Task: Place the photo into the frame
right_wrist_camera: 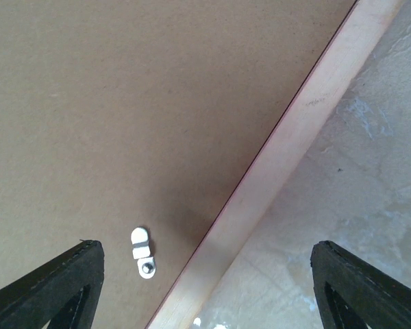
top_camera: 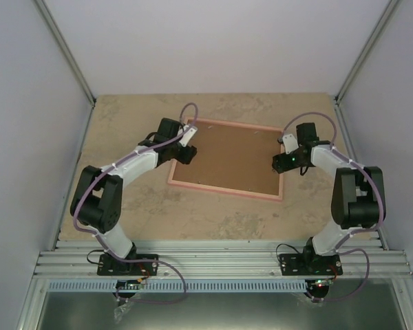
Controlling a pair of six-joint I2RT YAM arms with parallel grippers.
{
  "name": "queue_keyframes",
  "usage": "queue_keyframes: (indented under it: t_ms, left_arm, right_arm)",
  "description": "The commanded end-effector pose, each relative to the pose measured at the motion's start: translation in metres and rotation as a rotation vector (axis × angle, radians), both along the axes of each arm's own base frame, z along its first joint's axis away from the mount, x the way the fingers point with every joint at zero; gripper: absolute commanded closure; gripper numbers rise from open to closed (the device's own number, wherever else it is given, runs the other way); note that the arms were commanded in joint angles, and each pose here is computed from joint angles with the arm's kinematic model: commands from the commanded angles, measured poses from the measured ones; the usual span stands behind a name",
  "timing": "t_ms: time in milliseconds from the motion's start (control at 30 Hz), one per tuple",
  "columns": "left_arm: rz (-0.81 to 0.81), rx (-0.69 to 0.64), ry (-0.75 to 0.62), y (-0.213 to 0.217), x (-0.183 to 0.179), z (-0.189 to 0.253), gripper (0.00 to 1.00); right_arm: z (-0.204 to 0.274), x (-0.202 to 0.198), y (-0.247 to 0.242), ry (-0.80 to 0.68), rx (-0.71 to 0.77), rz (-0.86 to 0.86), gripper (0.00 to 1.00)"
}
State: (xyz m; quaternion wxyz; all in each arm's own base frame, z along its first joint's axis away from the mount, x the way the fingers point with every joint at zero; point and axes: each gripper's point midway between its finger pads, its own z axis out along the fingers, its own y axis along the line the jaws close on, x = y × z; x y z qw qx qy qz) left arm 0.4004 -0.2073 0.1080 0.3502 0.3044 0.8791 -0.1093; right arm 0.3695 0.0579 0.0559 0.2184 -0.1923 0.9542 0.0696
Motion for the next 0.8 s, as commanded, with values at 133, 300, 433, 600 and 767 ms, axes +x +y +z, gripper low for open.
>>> queue_keyframes:
  t_ms: [133,300,433,600,767]
  left_arm:
    - [0.107,-0.100,-0.050,0.031,0.016,0.038,0.35]
    - [0.119,-0.098,-0.080,0.039,0.017,0.048,0.35]
    - [0.118,-0.099,-0.078,0.043,0.017,0.052,0.34]
    - [0.096,-0.106,-0.068,0.043,0.014,0.052,0.34]
    - [0.057,-0.113,-0.038,0.037,0.010,0.043,0.34]
  right_arm:
    - [-0.020,0.025,-0.011,0.030,0.033,-0.129,0.24]
    - [-0.043,0.028,-0.014,0.073,0.023,-0.139,0.37]
    - [-0.051,0.038,-0.020,0.080,0.010,-0.116,0.60]
    - [-0.061,0.053,-0.006,0.115,0.049,0.045,0.81]
    - [-0.064,0.074,0.014,0.134,0.112,0.224,0.87]
